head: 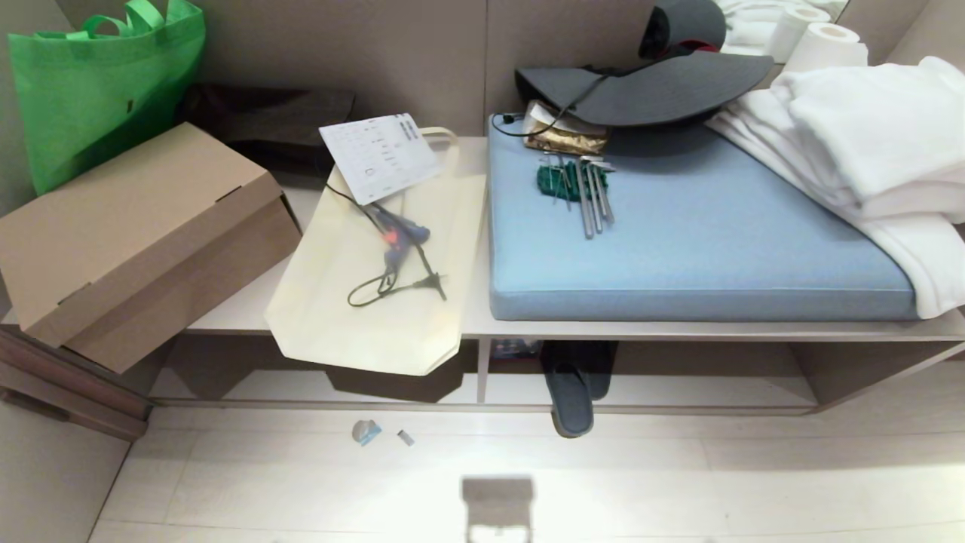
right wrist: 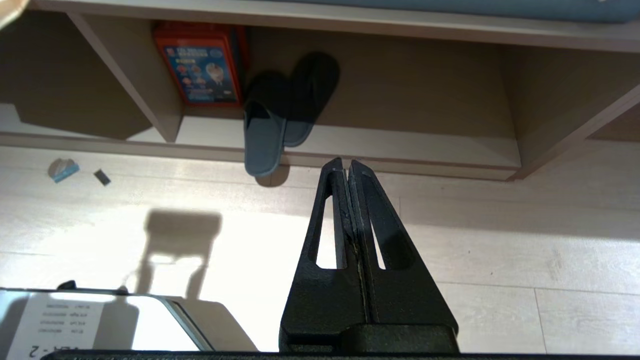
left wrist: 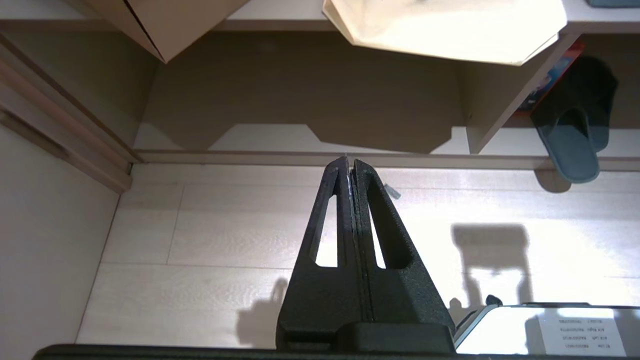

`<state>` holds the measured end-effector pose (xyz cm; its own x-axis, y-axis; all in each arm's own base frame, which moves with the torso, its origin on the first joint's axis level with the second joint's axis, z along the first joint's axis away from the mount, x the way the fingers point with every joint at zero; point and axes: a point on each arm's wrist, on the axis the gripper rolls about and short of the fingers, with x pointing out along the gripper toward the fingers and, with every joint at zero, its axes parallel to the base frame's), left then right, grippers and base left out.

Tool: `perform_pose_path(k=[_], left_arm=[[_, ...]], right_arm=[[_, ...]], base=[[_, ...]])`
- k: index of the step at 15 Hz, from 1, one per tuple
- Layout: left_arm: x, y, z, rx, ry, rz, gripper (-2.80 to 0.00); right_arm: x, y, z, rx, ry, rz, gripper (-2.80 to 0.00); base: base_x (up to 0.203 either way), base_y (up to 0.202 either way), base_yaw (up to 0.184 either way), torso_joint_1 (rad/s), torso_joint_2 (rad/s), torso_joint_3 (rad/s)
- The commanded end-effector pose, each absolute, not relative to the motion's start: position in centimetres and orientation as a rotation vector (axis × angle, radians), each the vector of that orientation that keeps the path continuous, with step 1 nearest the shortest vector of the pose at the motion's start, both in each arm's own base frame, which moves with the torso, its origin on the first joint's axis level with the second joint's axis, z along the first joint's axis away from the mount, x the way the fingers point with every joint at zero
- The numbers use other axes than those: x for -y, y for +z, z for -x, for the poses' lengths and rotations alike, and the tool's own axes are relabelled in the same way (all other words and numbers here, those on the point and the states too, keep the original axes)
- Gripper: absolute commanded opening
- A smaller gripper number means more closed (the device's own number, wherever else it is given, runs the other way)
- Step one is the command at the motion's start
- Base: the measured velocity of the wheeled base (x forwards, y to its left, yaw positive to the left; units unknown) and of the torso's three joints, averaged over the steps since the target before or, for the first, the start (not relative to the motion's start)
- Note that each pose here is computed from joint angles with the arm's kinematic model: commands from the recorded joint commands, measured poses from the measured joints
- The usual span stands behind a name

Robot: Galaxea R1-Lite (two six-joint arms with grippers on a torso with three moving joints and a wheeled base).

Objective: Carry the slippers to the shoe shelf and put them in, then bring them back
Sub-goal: Pick up the slippers in the shoe cabinet

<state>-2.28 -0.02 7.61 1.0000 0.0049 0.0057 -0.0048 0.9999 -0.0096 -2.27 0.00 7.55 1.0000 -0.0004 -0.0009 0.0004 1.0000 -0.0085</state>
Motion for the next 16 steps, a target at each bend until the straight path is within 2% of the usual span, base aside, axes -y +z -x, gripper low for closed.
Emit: perform_pose_path(k=[1, 16], left_arm=[[0.02, 7.61, 2.28, 0.006, 0.005, 0.011, -2.80], [0.02, 7.61, 2.27, 0.005, 0.005, 0.010, -2.80]], right_arm=[[0.01, 7.55, 2.27, -0.002, 0.000, 0.011, -2.80], [0.01, 7.55, 2.27, -0.002, 0.000, 0.011, -2.80]], base=[[0.000, 0.000, 0.000, 0.002, 0.00, -0.203], [0.000, 0.000, 0.000, 0.002, 0.00, -0.199]])
